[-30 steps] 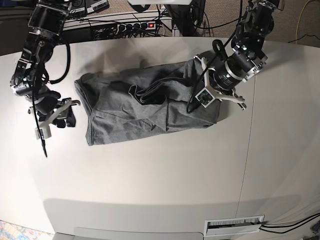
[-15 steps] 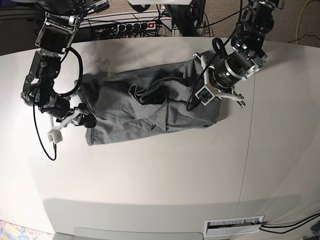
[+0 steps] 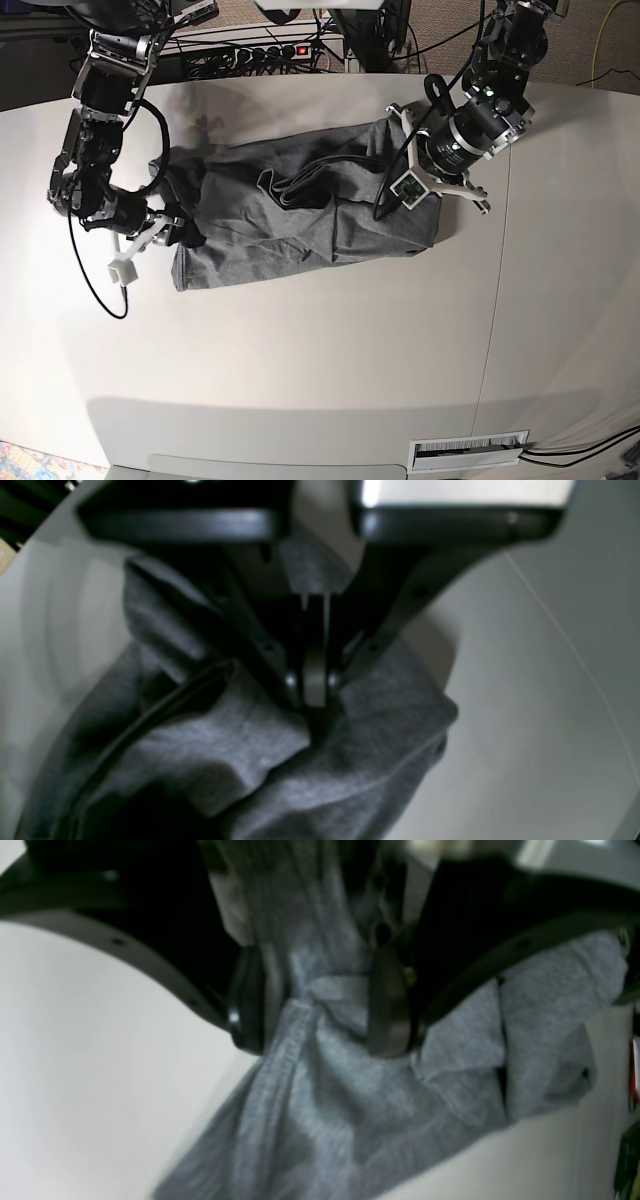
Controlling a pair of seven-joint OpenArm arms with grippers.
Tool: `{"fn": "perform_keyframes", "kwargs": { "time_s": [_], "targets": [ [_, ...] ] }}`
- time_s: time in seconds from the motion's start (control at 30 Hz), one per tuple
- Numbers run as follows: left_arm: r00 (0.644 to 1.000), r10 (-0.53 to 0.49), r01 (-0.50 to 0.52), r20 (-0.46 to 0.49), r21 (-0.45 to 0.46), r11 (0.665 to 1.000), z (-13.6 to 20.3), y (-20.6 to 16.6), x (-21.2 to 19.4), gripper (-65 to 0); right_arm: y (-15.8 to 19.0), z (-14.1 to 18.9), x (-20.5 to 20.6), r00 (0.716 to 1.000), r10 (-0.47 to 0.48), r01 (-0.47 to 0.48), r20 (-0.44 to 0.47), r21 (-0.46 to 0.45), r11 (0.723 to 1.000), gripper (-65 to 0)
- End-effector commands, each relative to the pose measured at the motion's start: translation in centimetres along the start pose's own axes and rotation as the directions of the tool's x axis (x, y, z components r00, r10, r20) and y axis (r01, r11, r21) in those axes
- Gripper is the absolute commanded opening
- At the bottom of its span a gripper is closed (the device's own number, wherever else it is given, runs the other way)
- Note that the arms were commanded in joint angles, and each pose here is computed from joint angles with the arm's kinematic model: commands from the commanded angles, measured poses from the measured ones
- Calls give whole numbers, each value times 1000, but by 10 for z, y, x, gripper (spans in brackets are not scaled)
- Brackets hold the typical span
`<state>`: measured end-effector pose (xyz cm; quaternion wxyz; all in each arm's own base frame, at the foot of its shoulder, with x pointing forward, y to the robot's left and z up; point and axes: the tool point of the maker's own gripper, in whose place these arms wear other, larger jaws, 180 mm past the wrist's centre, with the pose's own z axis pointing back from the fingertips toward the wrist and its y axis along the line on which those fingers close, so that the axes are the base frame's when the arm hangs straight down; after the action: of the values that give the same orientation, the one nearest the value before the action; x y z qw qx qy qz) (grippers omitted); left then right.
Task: Fold the T-shirt properly
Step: 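Reach the right gripper to the bundle's other end and grasp it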
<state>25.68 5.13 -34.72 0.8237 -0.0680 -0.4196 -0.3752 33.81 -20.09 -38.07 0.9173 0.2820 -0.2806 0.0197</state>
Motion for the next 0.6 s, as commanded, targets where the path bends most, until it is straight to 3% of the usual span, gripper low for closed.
{"fn": "perform_keyframes", "kwargs": {
  "time_s": [0.0,0.13,0.27,0.43,0.57],
  "targets": [
    [999,-1,0,52,13,1000,2,5,13,-650,9,1,15,999,44,-44,27,24,999,-323],
    [999,-1,1,54,13,1000,2,5,13,-650,32,-21,-4,989,127,-122,-80,64,991,-324],
    [999,0,0,46,11,1000,3,3,10,-650,34,-31,-18,972,177,-172,-152,49,984,-345],
    [1000,-9,9,25,15,1000,4,0,3,-650,24,-24,-17,972,166,-166,-165,15,986,-639],
    [999,-6,6,33,12,1000,4,-2,3,-650,12,-10,-4,984,126,-129,-125,-14,992,-650]
  ]
}}
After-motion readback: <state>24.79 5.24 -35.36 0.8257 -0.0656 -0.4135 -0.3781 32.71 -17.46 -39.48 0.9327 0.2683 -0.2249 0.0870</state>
